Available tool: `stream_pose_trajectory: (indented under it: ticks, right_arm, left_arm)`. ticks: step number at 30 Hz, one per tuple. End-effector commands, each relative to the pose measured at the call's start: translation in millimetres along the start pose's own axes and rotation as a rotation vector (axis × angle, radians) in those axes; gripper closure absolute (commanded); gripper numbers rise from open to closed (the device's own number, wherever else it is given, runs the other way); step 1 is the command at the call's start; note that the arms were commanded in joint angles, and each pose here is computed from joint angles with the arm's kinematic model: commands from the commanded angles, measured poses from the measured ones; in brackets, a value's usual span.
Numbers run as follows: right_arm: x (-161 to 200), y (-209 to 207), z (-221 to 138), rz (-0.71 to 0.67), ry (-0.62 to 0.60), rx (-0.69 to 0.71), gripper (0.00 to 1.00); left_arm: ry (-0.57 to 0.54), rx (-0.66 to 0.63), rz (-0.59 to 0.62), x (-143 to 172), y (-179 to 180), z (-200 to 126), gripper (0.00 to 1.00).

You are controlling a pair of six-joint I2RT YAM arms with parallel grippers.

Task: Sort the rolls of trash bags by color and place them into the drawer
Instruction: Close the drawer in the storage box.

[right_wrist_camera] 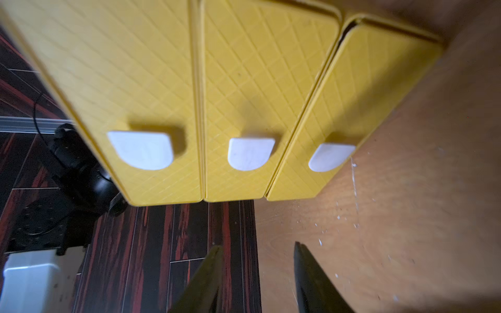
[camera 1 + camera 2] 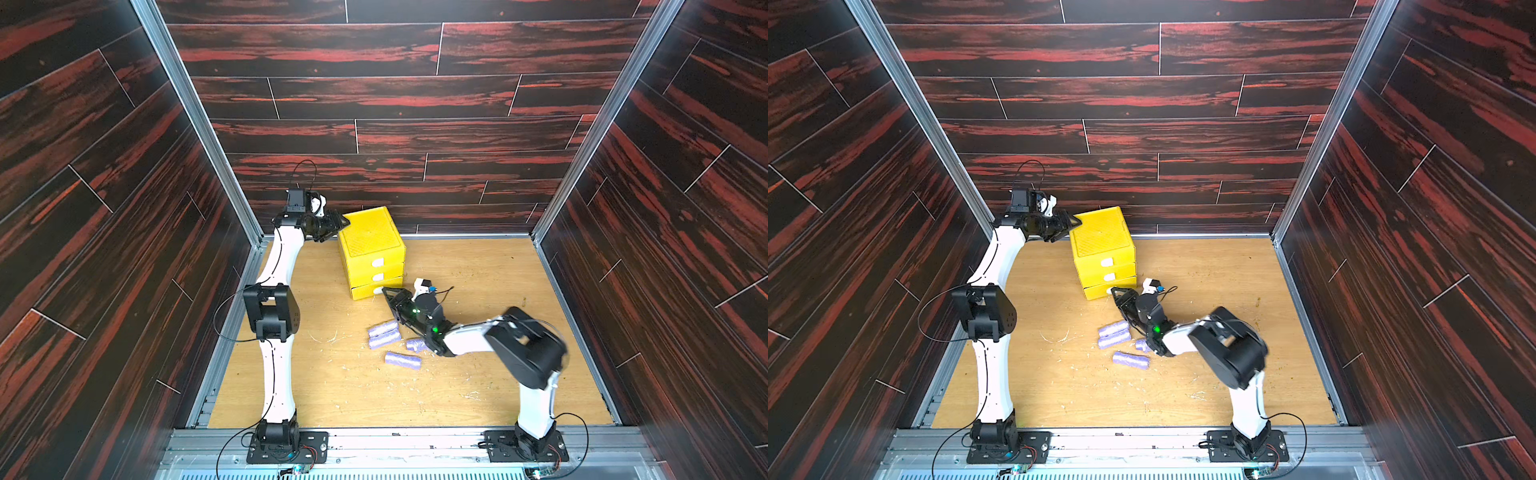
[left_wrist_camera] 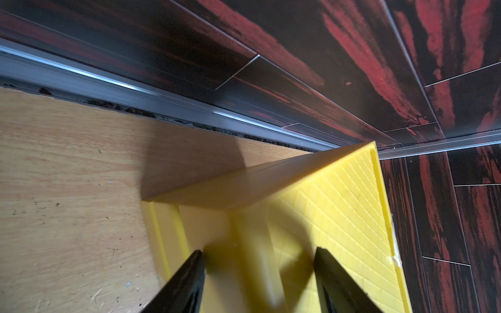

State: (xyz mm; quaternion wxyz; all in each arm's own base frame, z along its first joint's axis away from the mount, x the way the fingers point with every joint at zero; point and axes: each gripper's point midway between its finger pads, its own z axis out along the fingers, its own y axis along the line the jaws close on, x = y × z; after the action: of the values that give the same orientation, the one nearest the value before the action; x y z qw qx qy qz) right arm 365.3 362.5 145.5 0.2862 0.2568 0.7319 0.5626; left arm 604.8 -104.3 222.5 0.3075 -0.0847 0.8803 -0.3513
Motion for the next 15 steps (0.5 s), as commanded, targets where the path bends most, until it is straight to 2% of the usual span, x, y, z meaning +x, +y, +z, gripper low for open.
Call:
stream_pose_trajectory:
  ticks: [1,3,6,8,10,15]
  right_arm:
    - [-11.4,0.5,-24.3,-0.002,-0.028,0.204,0.51]
    - [-21.0,-6.9,-35.5,-0.017,-0.059,0.412,0.50]
    - [-26.1,-6.3,-34.8,0.040,-0.032,0.597,0.53]
    - [-24.0,-6.1,-25.7,0.072,0.011,0.669,0.56]
    - [-19.5,-10.4,-15.1,0.111,0.046,0.706,0.57]
    - [-0.6,-26.8,15.5,0.242,0.128,0.655,0.58]
  left_arm:
    - [0.149,-0.019,-0.024,46.8,-8.3,9.2,0.33]
    - [0.150,-0.019,-0.024,47.2,-8.7,8.5,0.33]
    - [0.148,-0.015,-0.028,46.5,-9.6,8.5,0.33]
    - [0.148,-0.009,-0.030,46.4,-10.8,8.4,0.33]
    - [0.148,-0.008,-0.028,46.2,-11.5,8.0,0.33]
    - [0.147,-0.002,-0.030,45.3,-12.9,6.6,0.33]
